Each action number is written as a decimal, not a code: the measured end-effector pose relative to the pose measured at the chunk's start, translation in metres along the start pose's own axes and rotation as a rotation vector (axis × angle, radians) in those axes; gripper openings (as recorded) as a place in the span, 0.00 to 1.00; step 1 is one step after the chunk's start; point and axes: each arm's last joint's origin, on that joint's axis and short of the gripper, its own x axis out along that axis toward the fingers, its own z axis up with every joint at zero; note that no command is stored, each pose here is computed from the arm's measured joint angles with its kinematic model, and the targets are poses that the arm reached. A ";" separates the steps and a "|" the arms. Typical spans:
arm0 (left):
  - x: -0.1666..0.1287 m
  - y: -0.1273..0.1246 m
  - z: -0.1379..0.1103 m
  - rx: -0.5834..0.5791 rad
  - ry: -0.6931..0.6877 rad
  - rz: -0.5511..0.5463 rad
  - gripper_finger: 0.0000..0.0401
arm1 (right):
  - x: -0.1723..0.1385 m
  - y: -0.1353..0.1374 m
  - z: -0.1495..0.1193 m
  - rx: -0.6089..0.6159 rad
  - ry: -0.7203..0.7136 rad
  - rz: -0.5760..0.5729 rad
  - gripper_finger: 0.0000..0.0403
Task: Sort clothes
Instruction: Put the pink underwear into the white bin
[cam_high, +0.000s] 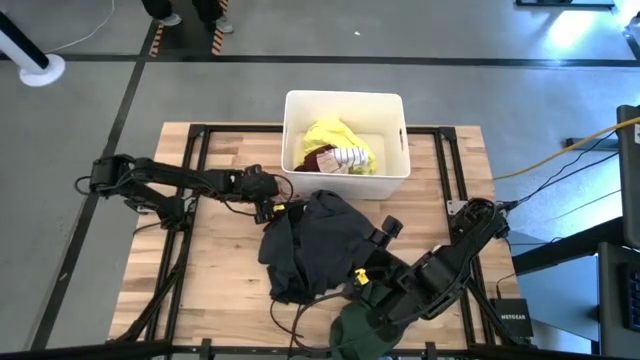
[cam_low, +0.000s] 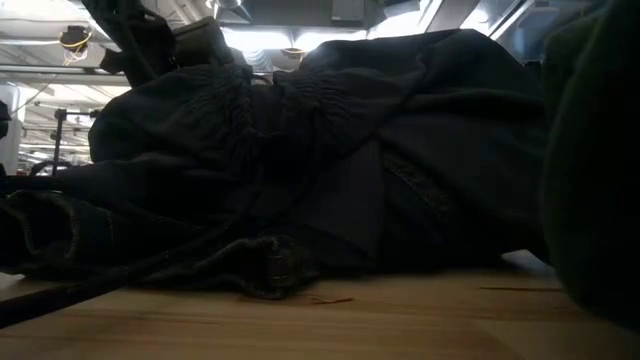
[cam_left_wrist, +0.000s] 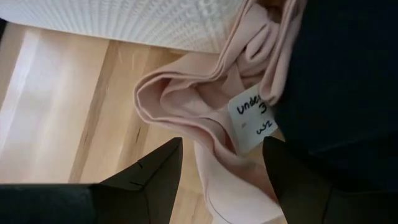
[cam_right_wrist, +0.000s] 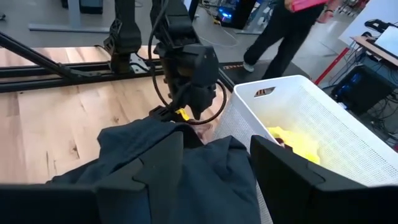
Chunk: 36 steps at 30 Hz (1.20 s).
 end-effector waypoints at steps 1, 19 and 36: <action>0.000 0.000 0.000 0.003 0.003 0.000 0.55 | 0.000 0.000 0.000 0.002 -0.001 0.000 0.51; -0.001 0.007 -0.004 0.019 0.036 0.013 0.47 | 0.000 0.000 0.000 0.008 0.003 0.006 0.51; -0.005 0.008 -0.007 0.129 0.083 0.007 0.03 | 0.000 0.001 0.000 0.008 0.002 0.006 0.51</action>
